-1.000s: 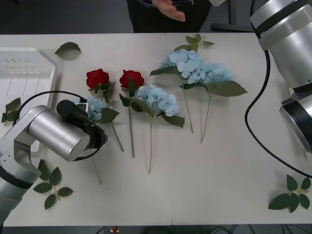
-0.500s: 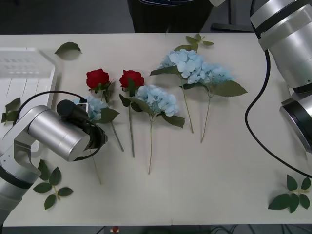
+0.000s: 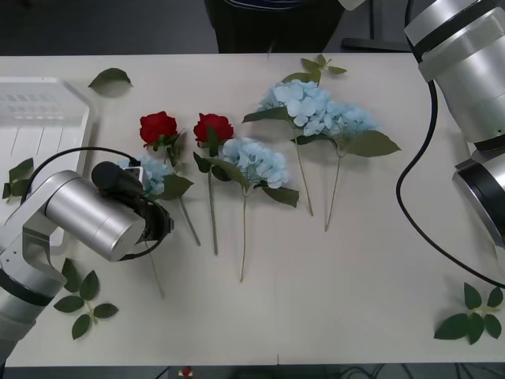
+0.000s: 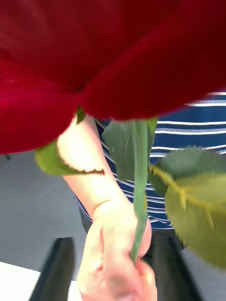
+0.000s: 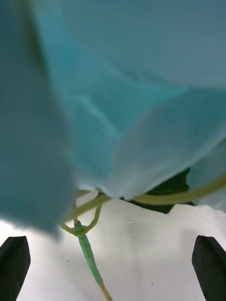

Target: Place the red flowers into the right box and the blue flowers into the left box. If a person shows an open palm, hand one flower to the person first, then continue sorting.

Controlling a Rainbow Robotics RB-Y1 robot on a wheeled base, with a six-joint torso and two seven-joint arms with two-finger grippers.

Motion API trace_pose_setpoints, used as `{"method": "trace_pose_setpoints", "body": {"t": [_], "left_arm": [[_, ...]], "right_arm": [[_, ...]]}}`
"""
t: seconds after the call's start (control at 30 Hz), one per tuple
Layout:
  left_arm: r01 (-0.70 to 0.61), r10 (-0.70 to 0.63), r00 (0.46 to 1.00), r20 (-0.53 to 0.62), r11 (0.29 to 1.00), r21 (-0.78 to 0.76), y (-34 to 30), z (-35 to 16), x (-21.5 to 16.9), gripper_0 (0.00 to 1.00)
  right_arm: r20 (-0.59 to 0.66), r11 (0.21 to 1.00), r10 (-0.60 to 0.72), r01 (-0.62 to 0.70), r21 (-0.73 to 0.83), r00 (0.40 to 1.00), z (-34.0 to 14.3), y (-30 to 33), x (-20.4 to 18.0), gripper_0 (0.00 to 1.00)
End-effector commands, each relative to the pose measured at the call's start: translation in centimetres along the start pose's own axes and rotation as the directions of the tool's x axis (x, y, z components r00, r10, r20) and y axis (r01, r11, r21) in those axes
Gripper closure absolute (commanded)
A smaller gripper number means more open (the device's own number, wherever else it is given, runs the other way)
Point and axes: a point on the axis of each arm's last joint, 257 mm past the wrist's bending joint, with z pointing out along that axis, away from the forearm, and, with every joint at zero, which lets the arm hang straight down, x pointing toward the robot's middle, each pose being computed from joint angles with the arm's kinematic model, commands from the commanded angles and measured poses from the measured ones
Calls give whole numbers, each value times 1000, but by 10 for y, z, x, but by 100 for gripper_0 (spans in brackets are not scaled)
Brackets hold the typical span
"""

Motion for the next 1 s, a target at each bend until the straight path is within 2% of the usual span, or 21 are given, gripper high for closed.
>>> {"method": "trace_pose_setpoints", "body": {"t": [0.03,0.53,0.57,0.63,0.73,1.0], "left_arm": [[4,-4,999,32,1000,3,-4,-8,-16,0],[4,-4,999,32,1000,3,-4,-8,-16,0],[4,-4,999,32,1000,3,-4,-8,-16,0],[4,-4,999,32,1000,3,-4,-8,-16,0],[4,-4,999,32,1000,3,-4,-8,-16,0],[4,-4,999,32,1000,3,-4,-8,-16,0]], "right_arm": [[64,999,31,-29,-33,997,-6,20,-41,10],[64,999,31,-29,-33,997,-6,20,-41,9],[42,999,37,-36,-38,998,-4,23,-24,9],[37,999,37,-36,-41,999,-3,25,-20,10],[62,999,32,-29,-44,998,-5,25,-29,9],[17,992,106,-105,-73,994,-6,19,-26,9]]}}
